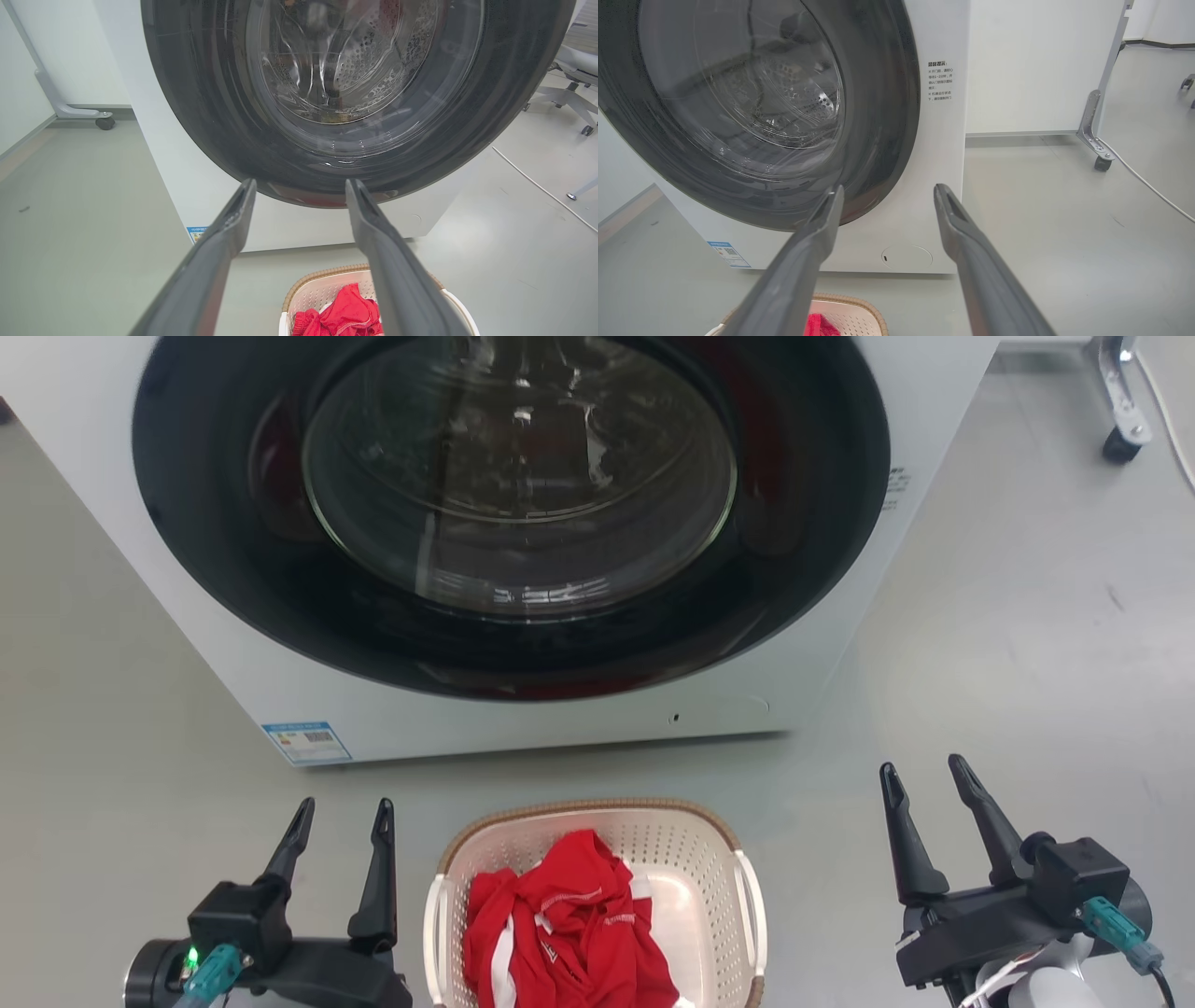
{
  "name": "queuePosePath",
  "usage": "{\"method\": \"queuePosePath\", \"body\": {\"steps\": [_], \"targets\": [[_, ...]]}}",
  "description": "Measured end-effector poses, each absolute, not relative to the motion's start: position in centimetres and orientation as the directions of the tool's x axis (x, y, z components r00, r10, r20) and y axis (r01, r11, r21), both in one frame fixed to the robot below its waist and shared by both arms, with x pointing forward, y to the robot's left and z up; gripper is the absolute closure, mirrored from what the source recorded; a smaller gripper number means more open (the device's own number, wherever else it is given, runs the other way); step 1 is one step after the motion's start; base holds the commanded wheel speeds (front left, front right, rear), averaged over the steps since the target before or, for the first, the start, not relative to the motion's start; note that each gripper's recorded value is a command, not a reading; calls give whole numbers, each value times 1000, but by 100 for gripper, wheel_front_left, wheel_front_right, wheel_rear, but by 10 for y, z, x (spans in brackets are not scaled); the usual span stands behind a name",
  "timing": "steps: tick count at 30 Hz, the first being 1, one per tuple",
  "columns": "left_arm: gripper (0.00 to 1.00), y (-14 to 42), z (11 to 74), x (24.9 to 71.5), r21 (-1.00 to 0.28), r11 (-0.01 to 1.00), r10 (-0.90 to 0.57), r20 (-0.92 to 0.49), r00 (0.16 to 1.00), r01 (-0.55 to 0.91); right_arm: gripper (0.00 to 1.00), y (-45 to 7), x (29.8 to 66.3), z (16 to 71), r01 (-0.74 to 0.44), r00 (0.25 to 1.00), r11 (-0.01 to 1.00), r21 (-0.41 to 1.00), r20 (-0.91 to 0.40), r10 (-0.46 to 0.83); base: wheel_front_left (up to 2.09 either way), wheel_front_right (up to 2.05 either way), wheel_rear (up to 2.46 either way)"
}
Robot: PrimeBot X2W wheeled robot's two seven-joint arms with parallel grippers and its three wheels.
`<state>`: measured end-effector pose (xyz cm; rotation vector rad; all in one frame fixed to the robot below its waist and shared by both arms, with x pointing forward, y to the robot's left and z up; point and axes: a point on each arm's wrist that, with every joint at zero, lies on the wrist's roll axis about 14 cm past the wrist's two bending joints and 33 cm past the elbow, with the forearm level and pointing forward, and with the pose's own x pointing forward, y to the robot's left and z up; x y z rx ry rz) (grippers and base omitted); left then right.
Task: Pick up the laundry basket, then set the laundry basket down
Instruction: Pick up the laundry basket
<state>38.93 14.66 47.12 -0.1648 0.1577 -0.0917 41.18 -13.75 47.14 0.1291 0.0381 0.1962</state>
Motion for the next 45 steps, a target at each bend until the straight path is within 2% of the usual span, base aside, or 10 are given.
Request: {"method": "queuePosePath", "body": {"steps": [11, 23, 33, 35, 36, 45], "targets": [[0, 140, 418, 419, -176, 982, -123, -308, 943, 71, 0, -135, 435, 424, -179, 968, 971, 159, -148, 203, 0, 0, 0], [0, 124, 341, 445, -208, 972, -201, -504, 840, 108, 0, -122, 457, 356, -178, 917, 963, 202, -322, 237, 0, 0, 0], [0, 117, 270, 451, -262, 962, -238, -659, 713, 79, 0, -106, 471, 296, -201, 846, 953, 225, -451, 285, 0, 0, 0], [0, 118, 254, 448, -263, 962, -242, -695, 677, 74, 0, -101, 473, 285, -210, 829, 949, 234, -472, 299, 0, 0, 0], [0, 120, 231, 443, -259, 964, -239, -737, 633, 62, 0, -98, 475, 267, -212, 808, 947, 242, -501, 309, 0, 0, 0], [0, 128, 175, 414, -259, 966, -228, -842, 490, 3, 0, -90, 448, 213, -203, 712, 941, 269, -619, 331, 0, 0, 0]]}}
